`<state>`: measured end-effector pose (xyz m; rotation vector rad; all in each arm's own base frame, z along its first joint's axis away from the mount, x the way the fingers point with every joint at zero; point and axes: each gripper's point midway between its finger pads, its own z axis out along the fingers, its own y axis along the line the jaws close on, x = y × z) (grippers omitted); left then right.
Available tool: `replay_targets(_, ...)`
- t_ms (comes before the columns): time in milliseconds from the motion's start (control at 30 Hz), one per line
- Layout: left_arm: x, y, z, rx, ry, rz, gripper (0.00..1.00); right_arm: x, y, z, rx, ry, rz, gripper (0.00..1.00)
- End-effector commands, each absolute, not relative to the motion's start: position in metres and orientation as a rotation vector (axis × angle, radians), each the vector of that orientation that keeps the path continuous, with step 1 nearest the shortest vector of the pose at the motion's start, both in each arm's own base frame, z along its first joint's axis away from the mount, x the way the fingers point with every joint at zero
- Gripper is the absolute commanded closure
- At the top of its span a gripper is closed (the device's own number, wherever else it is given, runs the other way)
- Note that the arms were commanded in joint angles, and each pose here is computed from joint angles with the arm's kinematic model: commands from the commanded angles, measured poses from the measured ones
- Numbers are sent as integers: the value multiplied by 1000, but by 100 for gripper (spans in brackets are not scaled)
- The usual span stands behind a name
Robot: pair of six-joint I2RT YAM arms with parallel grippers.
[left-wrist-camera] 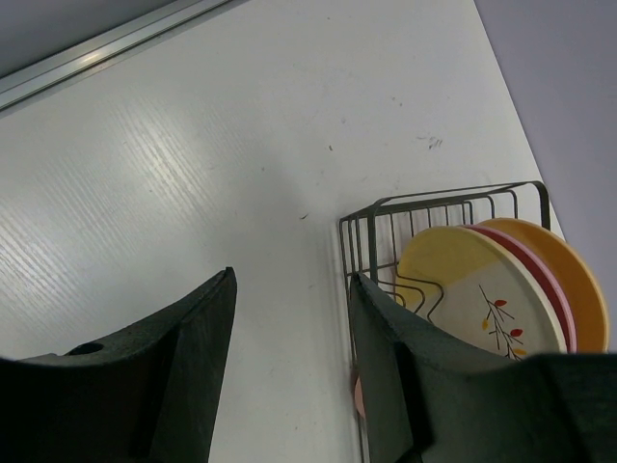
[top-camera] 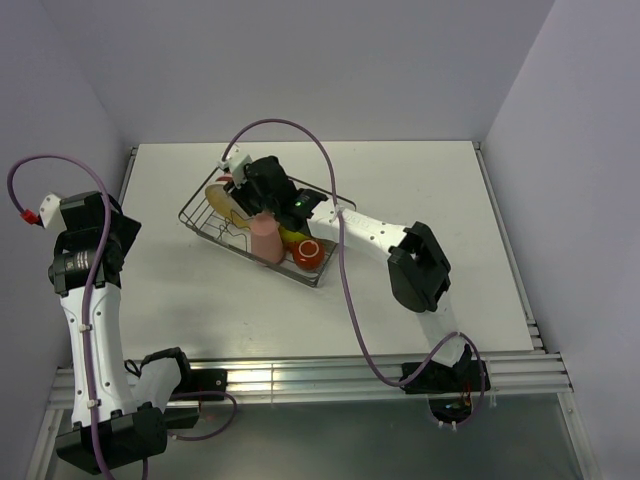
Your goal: Load the mixed dishes into the dish rack
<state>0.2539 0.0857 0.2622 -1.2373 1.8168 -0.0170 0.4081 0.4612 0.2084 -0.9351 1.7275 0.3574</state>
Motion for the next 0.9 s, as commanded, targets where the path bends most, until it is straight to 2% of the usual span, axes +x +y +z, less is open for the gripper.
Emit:
replay_targets(0,257,85,268,-1199,1803,-28,44,419,460,259,-835,1632,374,52)
replay_targets(167,258,84,266,-1197,1809,-31,44,415,458,270,-815,1618,407,48)
replay_targets(367,261,80,260,-1186,1838,-52,43,402,458,292,-797,1587,451,38)
replay_targets(467,265,76,256,-1169,1864,-79,42,400,456,304,-776,1581,459,24)
replay_targets(500,267,74,254,-1162,1875,-87,42,402,455,307,-768,1582,450,14)
replay_targets(600,272,67,250,-1133,1916,-130,42,404,452,316,-755,1579,433,1)
replay_targets(867,282,44,252,-1030,1954,-280,41,396,427,342,-648,1580,430,0)
